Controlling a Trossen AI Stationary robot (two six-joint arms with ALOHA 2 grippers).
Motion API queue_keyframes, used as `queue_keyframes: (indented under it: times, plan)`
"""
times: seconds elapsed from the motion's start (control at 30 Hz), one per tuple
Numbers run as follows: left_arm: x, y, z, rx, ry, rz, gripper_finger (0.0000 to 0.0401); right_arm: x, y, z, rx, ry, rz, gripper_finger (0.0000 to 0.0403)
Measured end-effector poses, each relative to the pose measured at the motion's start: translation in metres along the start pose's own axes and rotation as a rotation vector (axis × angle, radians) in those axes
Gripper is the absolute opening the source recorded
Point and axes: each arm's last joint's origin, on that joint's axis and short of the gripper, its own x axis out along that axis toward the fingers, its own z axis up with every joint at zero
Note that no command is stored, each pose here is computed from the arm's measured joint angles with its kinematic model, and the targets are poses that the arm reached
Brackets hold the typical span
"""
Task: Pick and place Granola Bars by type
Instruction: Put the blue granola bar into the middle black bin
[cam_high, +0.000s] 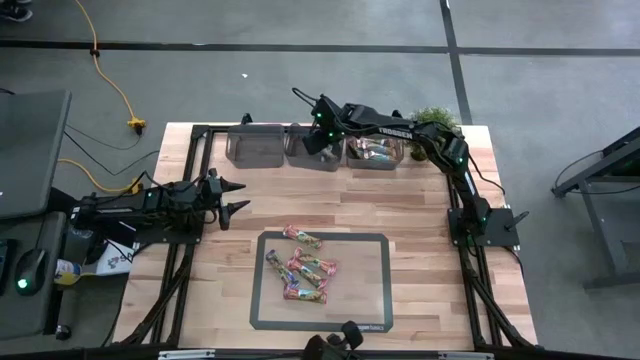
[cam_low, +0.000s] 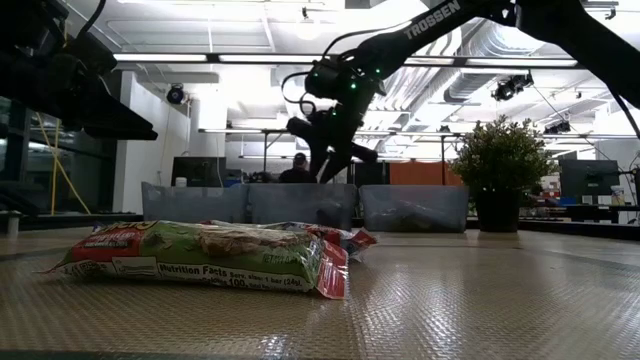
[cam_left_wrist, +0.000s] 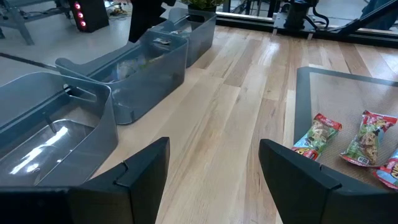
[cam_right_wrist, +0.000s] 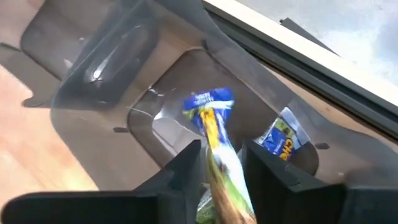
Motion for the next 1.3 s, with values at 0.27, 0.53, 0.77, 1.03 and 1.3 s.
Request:
queue_keyframes:
  times: [0.27,0.53,0.77,1.03,1.3]
  plan:
    - [0.000,0.000,0.000,0.000,0.000,0.000,0.0243,0.000,0.006,0.006,-0.040,-0.045,0.102,0.0140]
    - [0.000,0.000,0.000,0.000,0.000,0.000,0.0243,-0.008,0.019,0.018,-0.072,-0.129,0.316,0.0143]
    - [0.000,0.000,0.000,0.000,0.000,0.000,0.0243,-0.051,0.043,0.026,-0.197,-0.268,0.426,0.0143]
    - [0.000,0.000,0.000,0.000,0.000,-0.001,0.0243,-0.119,0.073,0.027,-0.298,-0.470,0.493,0.0143]
    - [0.000,0.000,0.000,0.000,0.000,0.000,0.0243,-0.178,0.102,0.011,-0.371,-0.593,0.573,0.0144]
